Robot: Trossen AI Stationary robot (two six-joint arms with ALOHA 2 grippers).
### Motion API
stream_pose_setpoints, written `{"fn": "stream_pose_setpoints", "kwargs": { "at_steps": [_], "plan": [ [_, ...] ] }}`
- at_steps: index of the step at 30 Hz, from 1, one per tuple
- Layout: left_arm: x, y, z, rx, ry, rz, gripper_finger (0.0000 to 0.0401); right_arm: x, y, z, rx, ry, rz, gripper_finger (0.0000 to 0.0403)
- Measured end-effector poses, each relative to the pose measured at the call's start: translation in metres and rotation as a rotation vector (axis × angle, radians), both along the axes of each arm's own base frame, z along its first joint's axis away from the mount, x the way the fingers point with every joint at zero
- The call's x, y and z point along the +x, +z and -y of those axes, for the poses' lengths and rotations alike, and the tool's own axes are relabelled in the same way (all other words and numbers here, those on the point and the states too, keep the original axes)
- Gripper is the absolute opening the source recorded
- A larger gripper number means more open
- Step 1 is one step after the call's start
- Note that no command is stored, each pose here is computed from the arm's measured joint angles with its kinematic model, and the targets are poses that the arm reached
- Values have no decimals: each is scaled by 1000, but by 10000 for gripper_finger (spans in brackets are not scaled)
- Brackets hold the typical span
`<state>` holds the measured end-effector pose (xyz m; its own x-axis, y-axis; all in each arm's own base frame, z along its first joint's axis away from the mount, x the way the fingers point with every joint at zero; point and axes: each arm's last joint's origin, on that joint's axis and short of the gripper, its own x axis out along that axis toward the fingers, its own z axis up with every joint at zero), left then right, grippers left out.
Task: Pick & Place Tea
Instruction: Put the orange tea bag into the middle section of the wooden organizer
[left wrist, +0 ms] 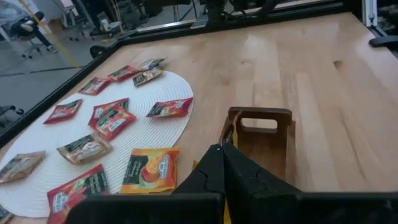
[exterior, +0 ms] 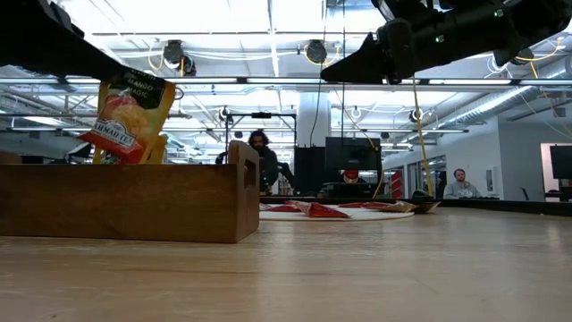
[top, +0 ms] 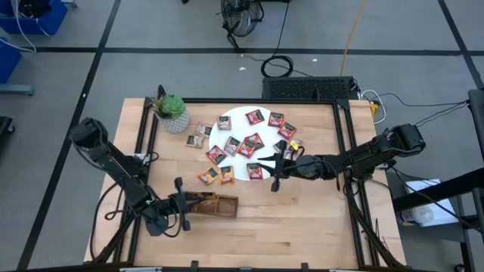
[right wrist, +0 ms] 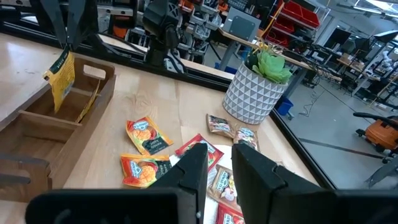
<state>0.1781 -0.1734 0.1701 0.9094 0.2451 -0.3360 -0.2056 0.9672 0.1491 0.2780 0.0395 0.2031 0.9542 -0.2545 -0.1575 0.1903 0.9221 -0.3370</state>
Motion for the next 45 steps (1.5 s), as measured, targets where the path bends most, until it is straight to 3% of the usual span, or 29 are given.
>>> {"fn": "stream_pose_setpoints", "kwargs": {
  "at_steps": [10,20,26,35,40,45],
  "plan": [
    [-4,-6,-3,36,24,-38,2,0,0,0,-1,0,-1,61],
    [-8,-15,-8,7,35,-62,4,0,0,0,-1,1,0,61],
    [-6,-15,-12,-30,65,-47,40,0,0,0,-3,1,-1,61],
    [0,-13,-13,9,56,-38,81,0,0,0,-3,1,-1,61],
    [4,-3,-8,89,7,-18,78,0,0,0,-3,1,-1,61],
    [16,25,-6,54,-41,-38,76,0,0,0,-8,2,-3,61]
  ]
}}
